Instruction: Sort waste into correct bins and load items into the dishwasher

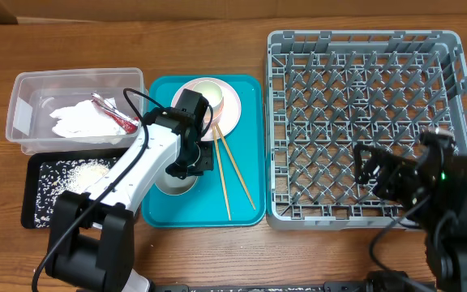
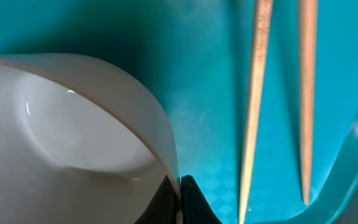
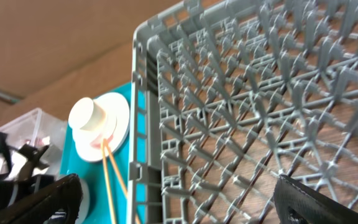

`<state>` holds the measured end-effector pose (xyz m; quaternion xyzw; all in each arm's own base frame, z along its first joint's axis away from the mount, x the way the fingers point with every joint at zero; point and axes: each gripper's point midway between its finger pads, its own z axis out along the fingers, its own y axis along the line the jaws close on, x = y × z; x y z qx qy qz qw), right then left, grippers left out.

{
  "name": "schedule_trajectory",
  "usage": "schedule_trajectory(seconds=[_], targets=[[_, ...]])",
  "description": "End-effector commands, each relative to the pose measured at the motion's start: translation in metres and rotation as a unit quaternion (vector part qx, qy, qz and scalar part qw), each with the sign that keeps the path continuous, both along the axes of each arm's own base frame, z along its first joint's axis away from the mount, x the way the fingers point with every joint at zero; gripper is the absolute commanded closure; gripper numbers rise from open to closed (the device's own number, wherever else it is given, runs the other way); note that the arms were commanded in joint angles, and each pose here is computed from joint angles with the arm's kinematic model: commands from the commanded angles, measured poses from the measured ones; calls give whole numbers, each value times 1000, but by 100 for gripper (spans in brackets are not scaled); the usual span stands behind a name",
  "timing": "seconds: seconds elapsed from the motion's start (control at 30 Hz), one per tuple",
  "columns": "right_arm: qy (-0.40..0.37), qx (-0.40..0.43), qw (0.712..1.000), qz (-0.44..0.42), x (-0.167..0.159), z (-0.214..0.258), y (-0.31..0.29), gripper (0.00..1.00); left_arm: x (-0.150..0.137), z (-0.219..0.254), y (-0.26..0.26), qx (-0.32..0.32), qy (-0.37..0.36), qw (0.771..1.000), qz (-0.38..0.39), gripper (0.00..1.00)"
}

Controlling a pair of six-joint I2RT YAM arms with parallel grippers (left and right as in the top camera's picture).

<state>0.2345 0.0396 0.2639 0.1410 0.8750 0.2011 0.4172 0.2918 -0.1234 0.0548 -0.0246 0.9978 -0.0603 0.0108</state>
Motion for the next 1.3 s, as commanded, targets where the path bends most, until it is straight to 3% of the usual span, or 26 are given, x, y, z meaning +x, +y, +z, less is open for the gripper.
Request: schedule_trajectory(seconds=[0.0,0.07,0.17,0.27,0.47,0.63,0.73,0.9,1.03,1.1,1.23,1.27], targets=[[11,74,992,99,4,14,39,0,1,-8,5,21,8,1000,14,96],[18,95,985,144,4,13,53,0,1,-9,5,22,10,1000,13,94],[46,100,983,149,8,2,56,11,1,-9,5,21,9,1000,14,80],[65,89,982,156,12,-8,61,21,3,-8,5,20,7,1000,14,75],[86,20,981,174,22,-31,78,27,22,16,0,11,-19,1000,17,73],[91,-23,968,235,28,-49,123,37,51,69,1,-2,-62,998,24,74],[93,-55,956,273,30,-67,158,38,69,108,7,-11,-96,995,33,74],[92,-106,939,315,36,-107,214,39,91,170,43,-19,-148,986,78,73],[86,-163,933,310,46,-144,240,40,93,192,82,-13,-156,979,128,71],[82,-188,931,302,52,-162,247,40,89,190,100,-7,-146,978,150,63],[80,-199,930,300,60,-184,258,42,79,183,125,2,-118,976,183,12],[79,-195,930,302,62,-188,262,45,77,180,129,3,-113,976,189,4]])
